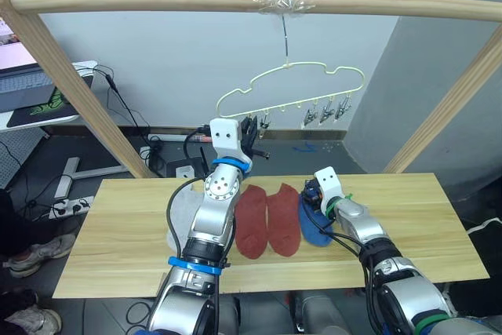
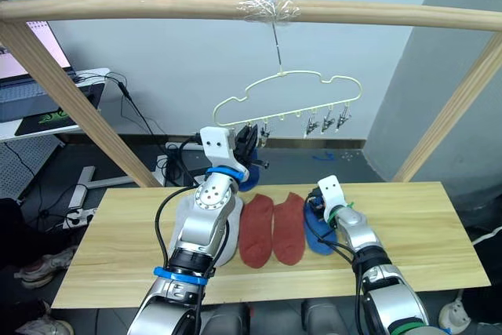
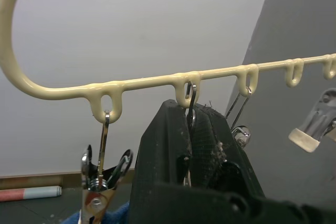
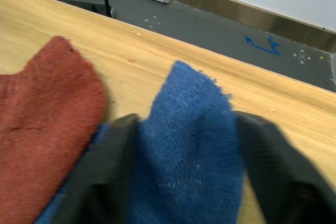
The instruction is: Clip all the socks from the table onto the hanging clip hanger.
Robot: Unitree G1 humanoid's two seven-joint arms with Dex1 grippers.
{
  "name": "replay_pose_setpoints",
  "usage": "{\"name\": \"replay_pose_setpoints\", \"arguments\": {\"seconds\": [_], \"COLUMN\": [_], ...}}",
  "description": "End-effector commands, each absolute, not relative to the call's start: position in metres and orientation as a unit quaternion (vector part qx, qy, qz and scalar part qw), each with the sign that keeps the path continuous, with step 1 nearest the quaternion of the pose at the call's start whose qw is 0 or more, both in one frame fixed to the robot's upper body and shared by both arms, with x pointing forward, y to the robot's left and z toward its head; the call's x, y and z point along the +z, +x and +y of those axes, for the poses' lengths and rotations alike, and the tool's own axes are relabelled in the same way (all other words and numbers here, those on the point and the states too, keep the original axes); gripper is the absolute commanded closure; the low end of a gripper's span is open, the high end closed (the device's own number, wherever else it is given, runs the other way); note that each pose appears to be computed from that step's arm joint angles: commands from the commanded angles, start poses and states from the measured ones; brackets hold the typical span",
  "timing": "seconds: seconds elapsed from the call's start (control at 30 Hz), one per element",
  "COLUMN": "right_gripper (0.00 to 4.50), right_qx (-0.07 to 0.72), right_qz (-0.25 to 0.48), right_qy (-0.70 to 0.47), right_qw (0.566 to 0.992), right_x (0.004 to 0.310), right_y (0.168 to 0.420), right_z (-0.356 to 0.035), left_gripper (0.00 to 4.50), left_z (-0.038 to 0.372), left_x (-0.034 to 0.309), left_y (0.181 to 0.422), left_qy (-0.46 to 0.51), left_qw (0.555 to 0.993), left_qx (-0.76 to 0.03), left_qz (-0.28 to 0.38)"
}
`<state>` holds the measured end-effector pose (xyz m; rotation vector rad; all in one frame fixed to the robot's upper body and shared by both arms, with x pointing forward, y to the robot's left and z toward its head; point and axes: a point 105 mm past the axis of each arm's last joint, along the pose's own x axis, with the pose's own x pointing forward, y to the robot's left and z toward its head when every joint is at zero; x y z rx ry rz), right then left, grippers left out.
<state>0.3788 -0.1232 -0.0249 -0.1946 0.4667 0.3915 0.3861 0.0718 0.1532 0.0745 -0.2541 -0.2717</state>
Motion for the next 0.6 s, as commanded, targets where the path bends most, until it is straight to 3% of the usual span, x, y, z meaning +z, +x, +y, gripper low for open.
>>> {"name": "replay_pose_setpoints", "arguments": {"seconds": [0.03, 0.17, 0.37, 0.6], "right_gripper": [2.96, 4.43, 4.5, 4.5], "right_qx": [0.187, 0.221, 0.317, 0.372], "right_qz": [0.235, 0.193, 0.056, -0.008], "right_qy": [-0.092, -0.118, -0.196, -0.234], "right_qw": [0.949, 0.949, 0.926, 0.898], "right_x": [-0.03, -0.012, 0.066, 0.108], "right_y": [0.374, 0.375, 0.371, 0.362], "right_z": [-0.131, -0.125, -0.089, -0.044], "left_gripper": [4.44, 4.44, 4.44, 4.44], "left_z": [0.074, 0.075, 0.078, 0.075], "left_x": [0.173, 0.174, 0.178, 0.182], "left_y": [0.384, 0.385, 0.381, 0.374], "left_qy": [0.022, -0.008, -0.095, -0.163], "left_qw": [0.978, 0.975, 0.96, 0.935], "left_qx": [-0.137, -0.17, -0.248, -0.313], "left_qz": [-0.155, -0.141, -0.091, -0.042]}}
